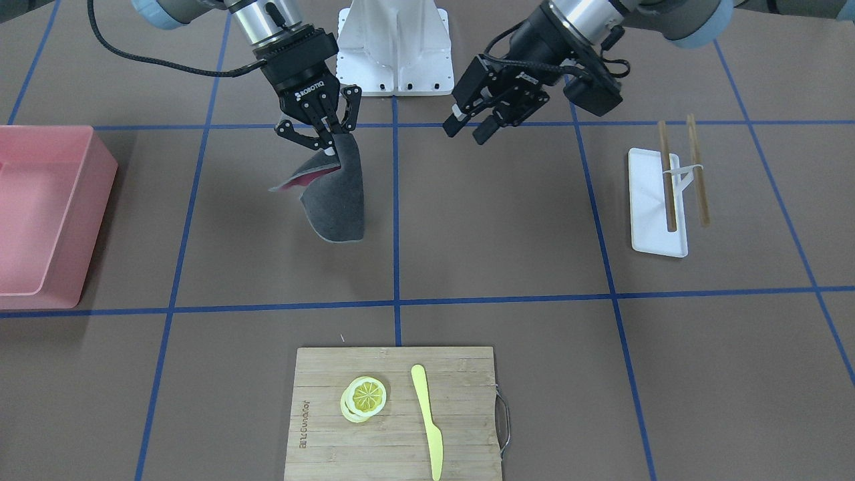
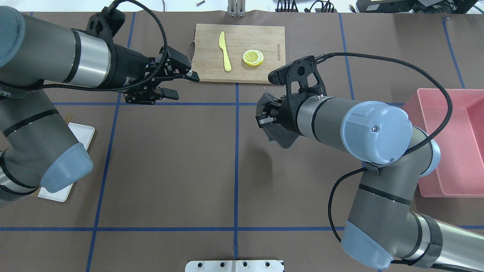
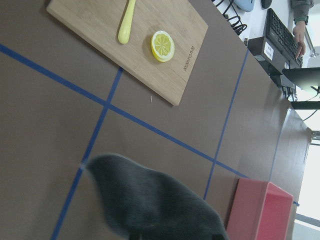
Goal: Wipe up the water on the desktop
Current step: 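Wipe the towel across the table with the right gripper while the left arm withdraws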
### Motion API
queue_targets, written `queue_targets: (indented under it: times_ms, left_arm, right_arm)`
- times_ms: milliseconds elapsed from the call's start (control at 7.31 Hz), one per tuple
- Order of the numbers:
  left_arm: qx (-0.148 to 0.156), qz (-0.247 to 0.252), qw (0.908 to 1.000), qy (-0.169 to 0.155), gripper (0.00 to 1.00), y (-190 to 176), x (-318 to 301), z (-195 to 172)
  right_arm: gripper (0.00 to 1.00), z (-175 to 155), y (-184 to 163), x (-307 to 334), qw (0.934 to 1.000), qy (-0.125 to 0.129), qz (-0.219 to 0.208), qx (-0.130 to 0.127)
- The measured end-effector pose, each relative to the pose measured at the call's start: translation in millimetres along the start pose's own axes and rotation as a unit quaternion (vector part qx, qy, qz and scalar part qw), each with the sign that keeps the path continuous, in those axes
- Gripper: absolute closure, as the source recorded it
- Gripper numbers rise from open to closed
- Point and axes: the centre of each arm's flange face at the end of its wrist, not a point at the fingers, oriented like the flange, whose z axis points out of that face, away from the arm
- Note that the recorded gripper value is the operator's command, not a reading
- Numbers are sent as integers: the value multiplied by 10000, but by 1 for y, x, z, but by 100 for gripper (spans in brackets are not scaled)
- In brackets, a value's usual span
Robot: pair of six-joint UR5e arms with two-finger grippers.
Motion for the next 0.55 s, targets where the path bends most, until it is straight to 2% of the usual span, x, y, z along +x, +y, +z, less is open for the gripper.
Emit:
queue_targets:
  times_ms: [137,274,410,547]
  left_arm:
    - [3,521,9984,-223,1,-31,-34,-29]
    - [10,1134,9923,-505,1,-65,-81,-65]
    - [48,1756,9807,-855,1,-95,-137,-101]
    - [69,2273,9654,-1280,1,-119,-191,-134]
  right_arm:
    - [100,2,-1,21,9998,193,30,-79]
    - [100,4,-1,47,9987,400,87,-287]
    - [100,3,-3,77,9968,542,181,-567]
    - [100,0,-2,108,9941,601,297,-854]
